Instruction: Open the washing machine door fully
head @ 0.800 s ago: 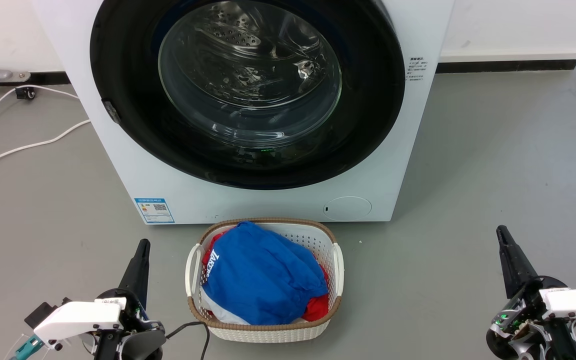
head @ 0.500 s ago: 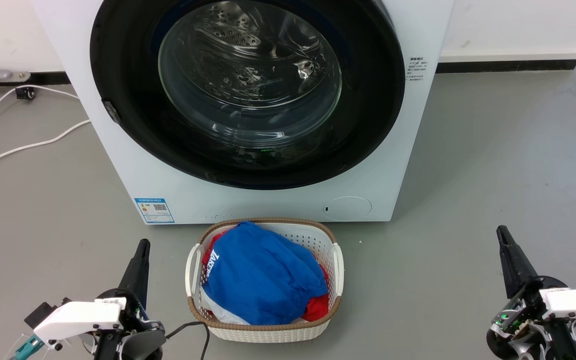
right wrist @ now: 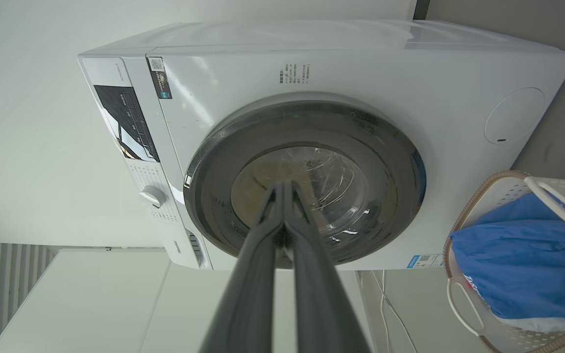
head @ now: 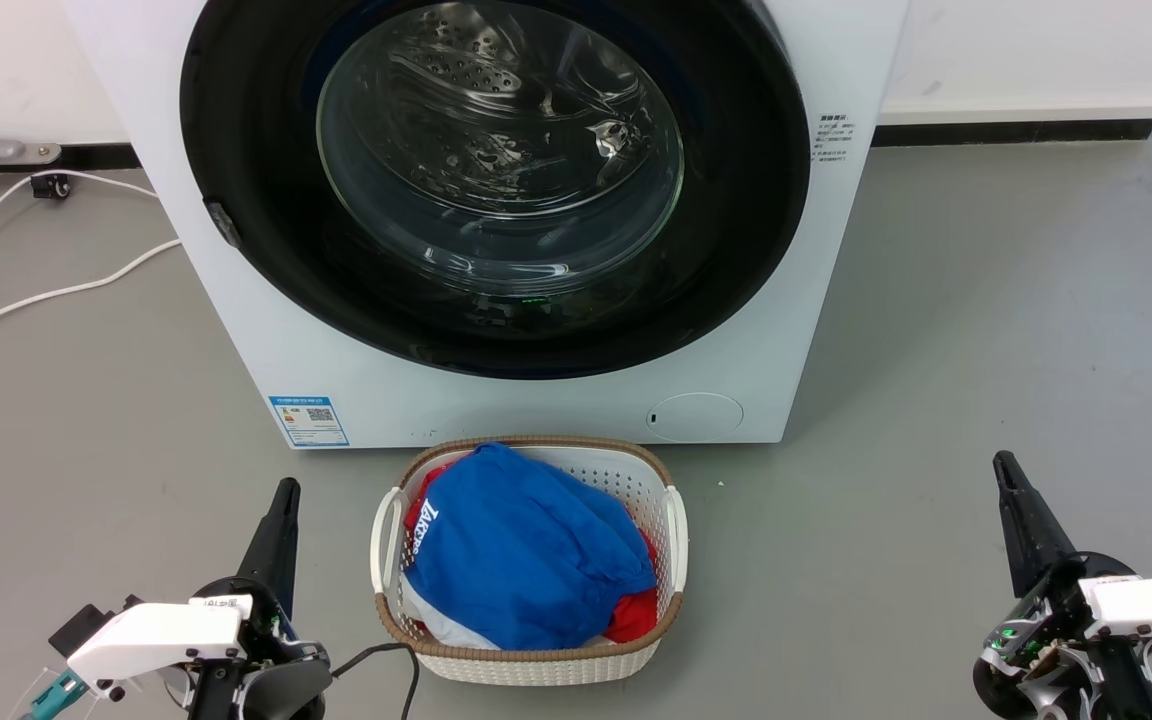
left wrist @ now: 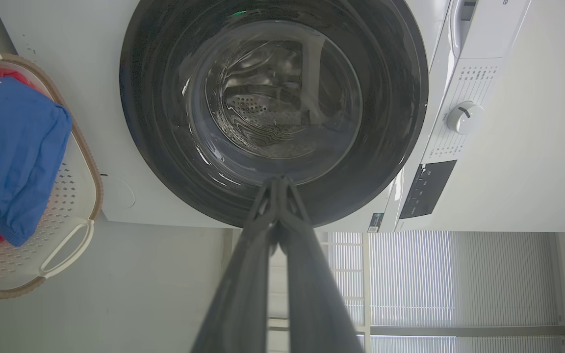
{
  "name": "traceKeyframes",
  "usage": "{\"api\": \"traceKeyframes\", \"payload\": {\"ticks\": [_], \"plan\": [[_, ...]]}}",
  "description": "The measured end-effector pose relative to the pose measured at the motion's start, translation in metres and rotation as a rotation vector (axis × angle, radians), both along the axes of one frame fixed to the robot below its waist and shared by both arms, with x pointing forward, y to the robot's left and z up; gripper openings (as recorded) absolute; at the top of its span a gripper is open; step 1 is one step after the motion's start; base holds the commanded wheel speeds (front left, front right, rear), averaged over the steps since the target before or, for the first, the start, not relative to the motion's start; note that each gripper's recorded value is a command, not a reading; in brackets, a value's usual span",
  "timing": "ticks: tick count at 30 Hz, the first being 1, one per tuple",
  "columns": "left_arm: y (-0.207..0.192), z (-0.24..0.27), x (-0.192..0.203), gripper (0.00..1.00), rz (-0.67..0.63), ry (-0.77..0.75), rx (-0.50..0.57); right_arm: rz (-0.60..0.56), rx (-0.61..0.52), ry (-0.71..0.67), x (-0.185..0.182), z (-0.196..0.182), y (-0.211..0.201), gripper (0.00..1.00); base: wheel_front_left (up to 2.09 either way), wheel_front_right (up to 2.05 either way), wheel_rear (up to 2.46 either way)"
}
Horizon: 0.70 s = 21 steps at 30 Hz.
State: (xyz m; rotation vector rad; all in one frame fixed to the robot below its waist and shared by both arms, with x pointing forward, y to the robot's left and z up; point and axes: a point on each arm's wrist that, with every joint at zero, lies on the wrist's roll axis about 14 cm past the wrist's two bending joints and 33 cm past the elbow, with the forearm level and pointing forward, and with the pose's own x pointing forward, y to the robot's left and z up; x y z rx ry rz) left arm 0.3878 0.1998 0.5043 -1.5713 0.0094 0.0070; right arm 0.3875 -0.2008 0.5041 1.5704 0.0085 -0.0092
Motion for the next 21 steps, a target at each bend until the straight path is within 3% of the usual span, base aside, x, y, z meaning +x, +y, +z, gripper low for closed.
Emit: {"api": "traceKeyframes", "payload": {"ticks": [7,8,12,21], "plan": [[0.000,0.000,0.000,0.00,0.000,0.000,0.001,-0.001,0.000,0.000,0.000,0.000,0.000,0.00,0.00,0.00,0.00],[0.000,-0.002,-0.001,1.00,-0.001,0.007,0.000,-0.001,0.000,0.007,-0.001,-0.002,0.000,1.00,0.00,0.00,0.00],[-0.003,-0.022,-0.010,1.00,-0.004,0.065,-0.006,-0.003,0.005,0.062,-0.010,-0.021,0.000,1.00,0.00,0.00,0.00],[-0.015,-0.012,-0.007,1.00,-0.015,0.034,0.058,-0.011,-0.053,0.043,-0.011,-0.015,0.006,1.00,0.00,0.00,0.00]]}}
